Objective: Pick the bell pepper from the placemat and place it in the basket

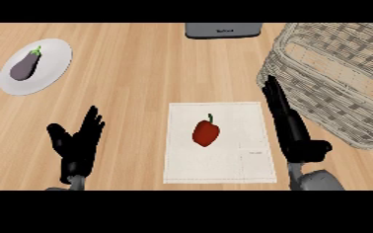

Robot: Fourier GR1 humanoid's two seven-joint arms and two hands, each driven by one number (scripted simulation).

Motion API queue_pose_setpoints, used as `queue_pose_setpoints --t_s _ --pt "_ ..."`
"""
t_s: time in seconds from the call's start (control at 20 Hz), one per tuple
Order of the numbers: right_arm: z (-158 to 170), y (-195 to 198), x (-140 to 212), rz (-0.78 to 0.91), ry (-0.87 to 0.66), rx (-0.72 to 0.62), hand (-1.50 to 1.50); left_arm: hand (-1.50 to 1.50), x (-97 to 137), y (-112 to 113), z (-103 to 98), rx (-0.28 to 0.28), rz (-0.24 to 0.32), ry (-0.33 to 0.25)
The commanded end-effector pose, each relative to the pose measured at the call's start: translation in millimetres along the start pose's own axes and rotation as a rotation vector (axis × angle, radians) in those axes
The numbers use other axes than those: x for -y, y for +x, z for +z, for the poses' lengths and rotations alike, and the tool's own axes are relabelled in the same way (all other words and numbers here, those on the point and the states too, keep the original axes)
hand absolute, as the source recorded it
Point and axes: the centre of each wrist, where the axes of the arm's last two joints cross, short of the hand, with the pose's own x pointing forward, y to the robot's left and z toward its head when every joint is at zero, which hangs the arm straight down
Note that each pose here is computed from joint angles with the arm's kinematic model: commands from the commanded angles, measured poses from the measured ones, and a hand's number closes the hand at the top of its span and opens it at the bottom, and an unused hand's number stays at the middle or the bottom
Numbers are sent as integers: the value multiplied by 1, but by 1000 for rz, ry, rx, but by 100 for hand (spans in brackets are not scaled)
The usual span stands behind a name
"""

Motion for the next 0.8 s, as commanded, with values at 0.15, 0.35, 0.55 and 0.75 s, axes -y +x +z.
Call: queue_pose_setpoints --t_s 0.15,0.35,0.55,0.75 --pt "-70 66 -55 -96 -98 136 150 0 -21 4 -3 -77 -146 -48" --pt "-76 71 -115 95 124 207 150 0 -26 -14 7 -146 -221 -144" --pt "-72 49 -162 214 -5 153 -150 0 -28 -17 14 -142 -245 -194" --pt "-90 54 -179 396 -72 46 -150 0 -45 -3 2 -150 -247 -138"
